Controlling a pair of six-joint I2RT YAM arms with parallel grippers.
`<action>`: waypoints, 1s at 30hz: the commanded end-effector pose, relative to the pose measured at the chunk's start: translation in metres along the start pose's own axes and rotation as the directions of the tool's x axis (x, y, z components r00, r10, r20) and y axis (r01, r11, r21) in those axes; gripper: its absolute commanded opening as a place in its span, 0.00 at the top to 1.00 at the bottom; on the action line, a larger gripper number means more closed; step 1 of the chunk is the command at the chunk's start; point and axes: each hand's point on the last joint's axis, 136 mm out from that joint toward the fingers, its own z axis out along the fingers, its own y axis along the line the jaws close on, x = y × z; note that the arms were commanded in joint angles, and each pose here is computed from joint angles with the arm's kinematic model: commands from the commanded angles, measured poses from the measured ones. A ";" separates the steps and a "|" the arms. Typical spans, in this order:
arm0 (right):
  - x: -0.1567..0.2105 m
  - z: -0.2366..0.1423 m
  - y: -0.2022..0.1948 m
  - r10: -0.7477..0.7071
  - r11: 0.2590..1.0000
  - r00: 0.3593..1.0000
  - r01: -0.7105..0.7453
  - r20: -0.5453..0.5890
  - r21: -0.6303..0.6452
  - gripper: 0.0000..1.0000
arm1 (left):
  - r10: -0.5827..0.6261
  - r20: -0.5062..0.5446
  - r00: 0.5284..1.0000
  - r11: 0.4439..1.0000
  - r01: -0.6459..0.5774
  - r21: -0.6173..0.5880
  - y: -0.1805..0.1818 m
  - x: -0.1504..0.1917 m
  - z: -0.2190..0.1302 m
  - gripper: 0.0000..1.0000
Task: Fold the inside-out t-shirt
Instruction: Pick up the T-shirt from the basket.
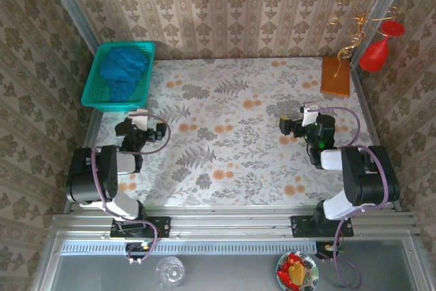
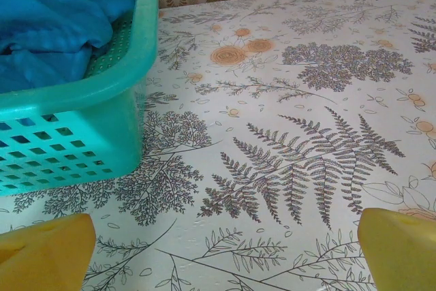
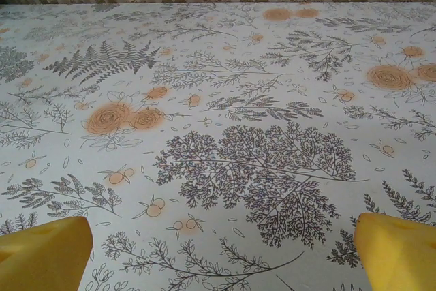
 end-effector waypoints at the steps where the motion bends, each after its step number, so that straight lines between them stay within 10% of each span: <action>1: -0.001 -0.001 -0.002 -0.019 1.000 1.000 0.018 0.016 0.019 0.00 | 0.013 0.027 1.000 1.000 -0.013 0.012 -0.001 -0.008 0.002 0.00; 30: -0.002 -0.001 -0.002 -0.018 1.000 1.000 0.018 0.018 0.019 0.00 | -0.008 0.016 1.000 1.000 0.008 -0.024 0.007 -0.007 0.003 0.00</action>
